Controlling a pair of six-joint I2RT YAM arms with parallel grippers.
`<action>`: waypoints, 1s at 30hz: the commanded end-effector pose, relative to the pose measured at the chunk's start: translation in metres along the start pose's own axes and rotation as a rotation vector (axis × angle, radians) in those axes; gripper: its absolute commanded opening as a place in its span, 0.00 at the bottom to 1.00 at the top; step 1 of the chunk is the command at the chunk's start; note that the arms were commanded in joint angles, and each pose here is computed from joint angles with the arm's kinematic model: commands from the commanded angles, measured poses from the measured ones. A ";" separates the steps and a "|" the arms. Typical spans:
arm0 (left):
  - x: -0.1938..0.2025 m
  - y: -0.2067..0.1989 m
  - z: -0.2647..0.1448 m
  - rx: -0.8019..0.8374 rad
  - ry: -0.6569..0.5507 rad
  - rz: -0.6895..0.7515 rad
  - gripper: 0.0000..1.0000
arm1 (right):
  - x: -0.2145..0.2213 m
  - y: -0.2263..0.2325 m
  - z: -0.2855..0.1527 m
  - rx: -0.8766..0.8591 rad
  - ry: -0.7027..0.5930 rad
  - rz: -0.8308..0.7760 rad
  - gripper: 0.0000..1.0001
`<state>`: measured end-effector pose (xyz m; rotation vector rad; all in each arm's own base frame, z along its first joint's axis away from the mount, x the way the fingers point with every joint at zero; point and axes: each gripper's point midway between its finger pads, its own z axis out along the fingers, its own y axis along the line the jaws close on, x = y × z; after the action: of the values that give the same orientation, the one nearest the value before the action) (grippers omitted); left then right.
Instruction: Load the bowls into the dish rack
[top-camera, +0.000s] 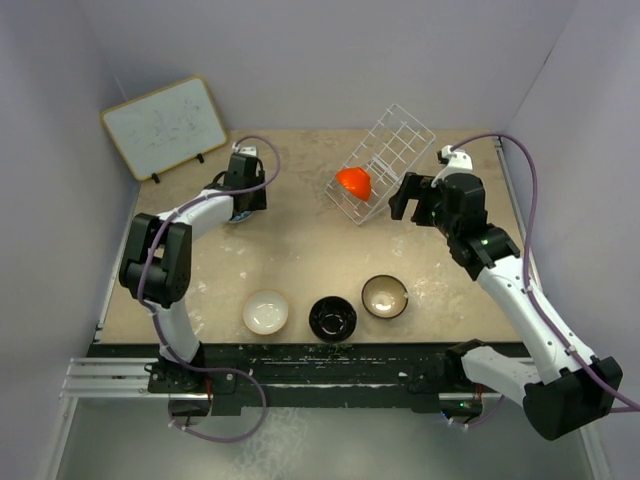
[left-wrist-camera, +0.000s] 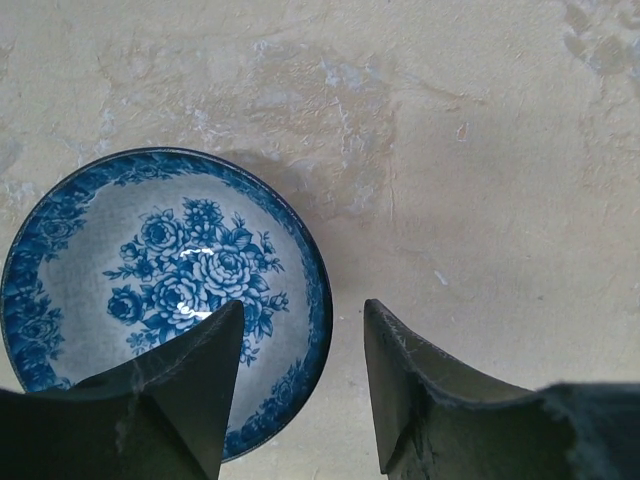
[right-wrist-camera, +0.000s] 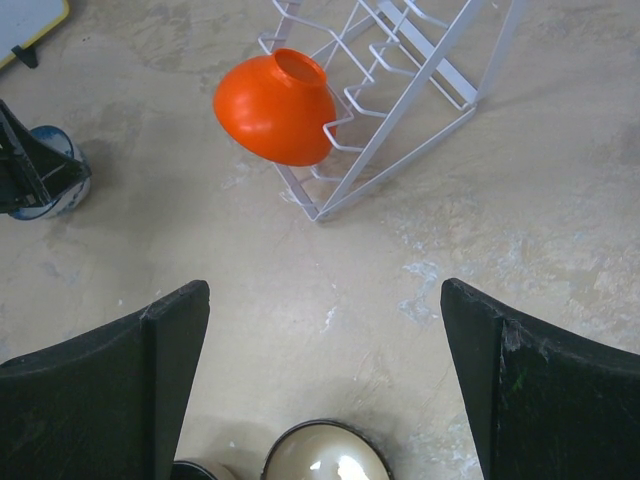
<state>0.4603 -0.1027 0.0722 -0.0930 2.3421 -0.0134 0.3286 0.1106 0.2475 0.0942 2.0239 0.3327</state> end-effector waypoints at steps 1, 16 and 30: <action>-0.020 0.000 0.004 -0.040 -0.049 0.043 0.52 | -0.019 0.005 0.000 -0.019 -0.063 -0.007 0.99; -0.002 0.005 0.018 -0.102 -0.008 0.094 0.30 | -0.004 -0.004 0.002 0.003 -0.044 -0.005 1.00; -0.008 -0.004 0.002 -0.038 -0.055 0.061 0.00 | -0.007 -0.006 -0.008 0.012 -0.064 0.003 1.00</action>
<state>0.4672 -0.0929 0.0572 -0.0303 2.3365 0.1719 0.3257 0.1091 0.2381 0.0955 2.0264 0.3295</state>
